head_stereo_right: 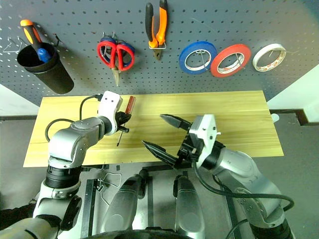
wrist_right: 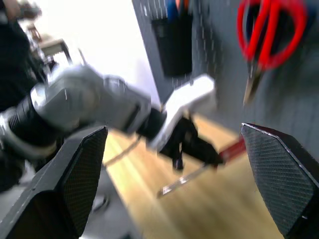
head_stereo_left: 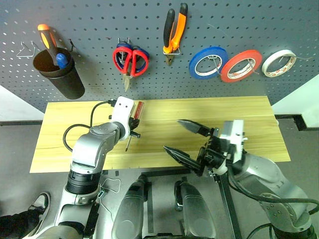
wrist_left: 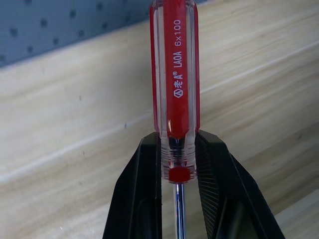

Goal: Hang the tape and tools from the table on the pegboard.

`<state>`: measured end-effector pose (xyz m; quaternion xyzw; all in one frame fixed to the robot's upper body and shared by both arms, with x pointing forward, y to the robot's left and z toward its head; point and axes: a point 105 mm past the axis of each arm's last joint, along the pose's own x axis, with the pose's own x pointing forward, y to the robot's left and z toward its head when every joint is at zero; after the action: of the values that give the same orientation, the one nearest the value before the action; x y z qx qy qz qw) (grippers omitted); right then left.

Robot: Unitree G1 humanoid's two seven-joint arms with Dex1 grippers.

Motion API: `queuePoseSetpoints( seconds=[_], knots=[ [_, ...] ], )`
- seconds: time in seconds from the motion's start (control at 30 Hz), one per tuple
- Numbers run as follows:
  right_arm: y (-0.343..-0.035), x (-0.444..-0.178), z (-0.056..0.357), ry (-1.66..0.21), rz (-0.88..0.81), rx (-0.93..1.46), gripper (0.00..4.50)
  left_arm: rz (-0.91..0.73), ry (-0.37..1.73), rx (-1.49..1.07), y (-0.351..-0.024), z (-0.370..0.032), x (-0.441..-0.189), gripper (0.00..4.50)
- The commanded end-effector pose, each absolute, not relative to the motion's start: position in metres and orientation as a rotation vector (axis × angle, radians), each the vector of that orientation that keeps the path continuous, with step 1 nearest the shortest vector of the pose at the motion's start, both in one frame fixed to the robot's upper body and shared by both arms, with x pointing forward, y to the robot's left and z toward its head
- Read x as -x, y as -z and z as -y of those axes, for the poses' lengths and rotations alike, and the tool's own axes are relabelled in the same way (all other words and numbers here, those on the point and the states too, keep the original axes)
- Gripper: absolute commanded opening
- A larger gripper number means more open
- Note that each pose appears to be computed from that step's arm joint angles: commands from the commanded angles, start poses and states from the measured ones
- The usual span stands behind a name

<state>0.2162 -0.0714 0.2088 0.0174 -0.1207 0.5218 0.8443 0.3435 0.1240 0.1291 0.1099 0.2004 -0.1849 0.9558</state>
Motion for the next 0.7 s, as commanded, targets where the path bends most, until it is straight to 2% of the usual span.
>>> queuePoseSetpoints(
  seconds=[0.03,0.33,0.5,0.63,0.7],
  knots=[
    [-0.231,-0.204,0.072,-1.111,0.379,-0.054,4.5,-0.313,0.341,-0.399,-0.135,-0.125,-0.335,0.6],
    [-0.244,-0.206,0.076,-1.091,0.446,-0.107,4.5,-0.031,0.303,-0.538,-0.154,-0.114,-0.323,0.6],
    [-0.244,-0.209,0.078,-1.086,0.453,-0.1,4.5,0.294,0.255,-0.488,-0.2,-0.105,-0.311,0.6],
    [-0.258,-0.207,0.083,-1.09,0.526,-0.138,4.5,0.606,0.185,-0.502,-0.237,-0.105,-0.29,0.6],
    [-0.265,-0.206,0.086,-1.094,0.551,-0.159,4.5,0.673,0.13,-0.492,-0.246,-0.11,-0.288,0.6]
  ],
)
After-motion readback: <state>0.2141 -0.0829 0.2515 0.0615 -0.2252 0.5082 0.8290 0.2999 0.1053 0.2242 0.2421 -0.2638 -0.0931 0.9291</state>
